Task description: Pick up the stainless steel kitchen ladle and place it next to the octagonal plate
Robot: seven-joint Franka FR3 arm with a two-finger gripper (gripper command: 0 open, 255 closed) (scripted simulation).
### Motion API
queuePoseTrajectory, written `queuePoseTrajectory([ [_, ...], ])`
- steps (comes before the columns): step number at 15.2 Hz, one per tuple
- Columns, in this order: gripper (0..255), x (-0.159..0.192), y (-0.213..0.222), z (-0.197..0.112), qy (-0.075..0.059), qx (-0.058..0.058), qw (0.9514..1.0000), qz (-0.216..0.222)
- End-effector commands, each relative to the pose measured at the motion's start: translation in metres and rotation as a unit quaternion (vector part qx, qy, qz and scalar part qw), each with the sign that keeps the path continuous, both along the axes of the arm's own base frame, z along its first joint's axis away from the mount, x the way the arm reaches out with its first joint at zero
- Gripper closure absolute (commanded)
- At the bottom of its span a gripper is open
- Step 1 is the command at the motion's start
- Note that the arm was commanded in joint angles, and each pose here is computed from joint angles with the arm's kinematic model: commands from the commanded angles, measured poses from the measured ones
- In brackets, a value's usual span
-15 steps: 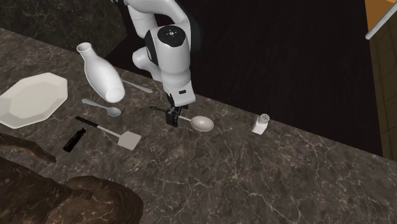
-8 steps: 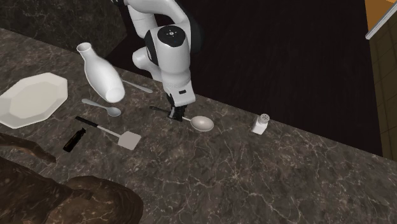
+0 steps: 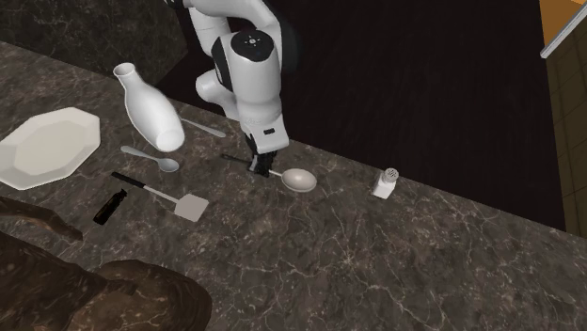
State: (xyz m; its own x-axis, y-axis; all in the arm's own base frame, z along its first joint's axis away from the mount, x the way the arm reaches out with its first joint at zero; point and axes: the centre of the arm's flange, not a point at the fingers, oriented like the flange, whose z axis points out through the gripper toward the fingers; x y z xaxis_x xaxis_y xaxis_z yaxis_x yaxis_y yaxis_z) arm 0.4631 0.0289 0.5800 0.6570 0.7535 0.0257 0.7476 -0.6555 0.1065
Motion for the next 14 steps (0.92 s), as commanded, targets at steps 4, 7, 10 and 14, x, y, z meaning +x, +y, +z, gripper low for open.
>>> queuePoseTrajectory([
  [4, 255, -0.001, 0.000, 0.027, 0.000, 0.000, 1.0000, 0.000],
  [7, 255, -0.001, 0.000, 0.043, 0.000, 0.000, 1.0000, 0.000],
  [10, 255, -0.001, 0.000, 0.059, 0.000, 0.000, 1.0000, 0.000],
  [14, 255, -0.001, 0.000, 0.080, 0.000, 0.000, 1.0000, 0.000],
])
